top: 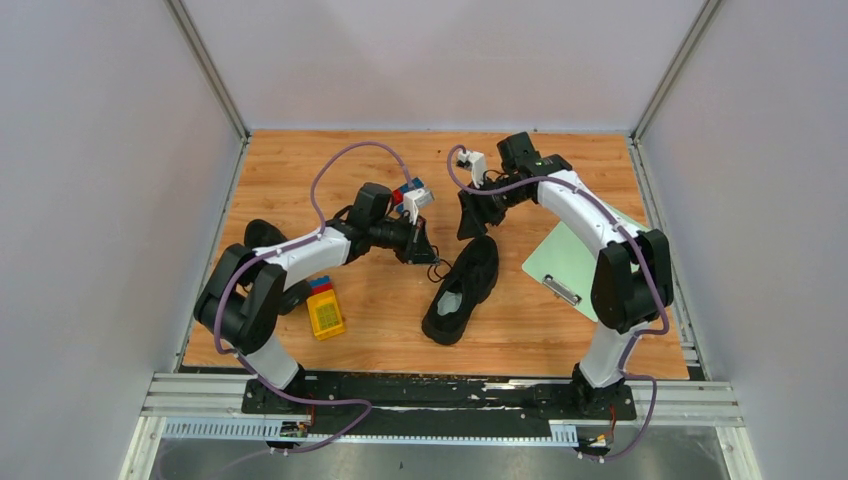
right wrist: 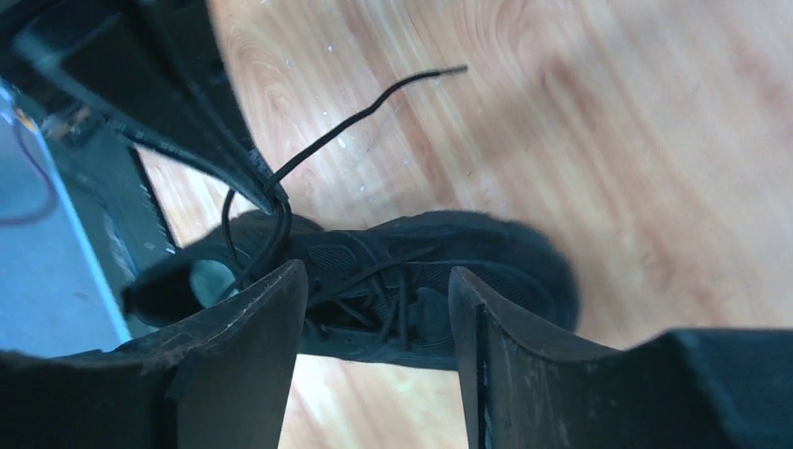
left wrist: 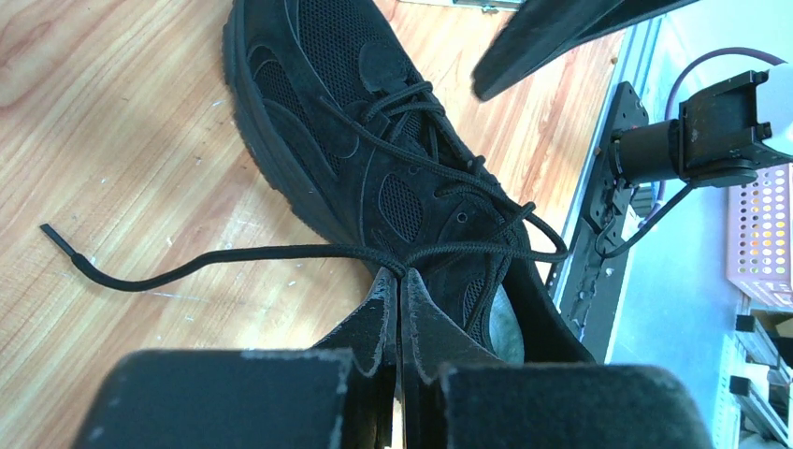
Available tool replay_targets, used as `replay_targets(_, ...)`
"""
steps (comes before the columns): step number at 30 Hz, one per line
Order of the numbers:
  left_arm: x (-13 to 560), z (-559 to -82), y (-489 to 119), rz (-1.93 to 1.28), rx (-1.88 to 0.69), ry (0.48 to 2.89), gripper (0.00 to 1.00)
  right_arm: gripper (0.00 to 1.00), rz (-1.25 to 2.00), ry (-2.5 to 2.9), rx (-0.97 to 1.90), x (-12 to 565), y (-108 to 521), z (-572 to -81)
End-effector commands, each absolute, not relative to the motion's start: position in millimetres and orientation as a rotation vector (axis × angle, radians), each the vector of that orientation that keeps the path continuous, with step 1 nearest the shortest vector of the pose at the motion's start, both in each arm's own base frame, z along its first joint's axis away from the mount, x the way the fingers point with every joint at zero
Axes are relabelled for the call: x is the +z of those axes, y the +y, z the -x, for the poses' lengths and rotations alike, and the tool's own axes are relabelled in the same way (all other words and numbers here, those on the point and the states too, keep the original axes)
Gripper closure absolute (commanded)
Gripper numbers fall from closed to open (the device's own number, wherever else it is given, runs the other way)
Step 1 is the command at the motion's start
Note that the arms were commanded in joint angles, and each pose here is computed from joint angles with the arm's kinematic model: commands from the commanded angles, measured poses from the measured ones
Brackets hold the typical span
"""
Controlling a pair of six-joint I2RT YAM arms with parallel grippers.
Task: Tie the shoes
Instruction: Cross the shoelace with the shoelace.
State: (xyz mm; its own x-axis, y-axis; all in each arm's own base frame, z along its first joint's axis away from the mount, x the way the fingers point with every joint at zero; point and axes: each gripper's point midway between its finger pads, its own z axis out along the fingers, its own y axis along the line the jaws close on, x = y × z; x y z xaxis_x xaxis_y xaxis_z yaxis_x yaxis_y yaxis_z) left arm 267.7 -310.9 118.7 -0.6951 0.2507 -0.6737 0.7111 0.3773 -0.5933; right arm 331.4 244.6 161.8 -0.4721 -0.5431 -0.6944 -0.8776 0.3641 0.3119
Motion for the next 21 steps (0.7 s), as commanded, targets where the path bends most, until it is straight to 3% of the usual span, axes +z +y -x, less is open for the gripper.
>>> replay_targets(1, 130.8, -266.6, -311.5, -0.861, -1.256, 2.099, 1.00, 0.46, 0.723, 2.492, 0.973, 162.7, 257.0, -329.5)
replay_targets(21, 132.5, -266.5, -312.8, -0.862, -1.263, 2.093, 1.00, 0.54, 0.358, 2.753, 0.798, 101.5, 254.9, -334.9)
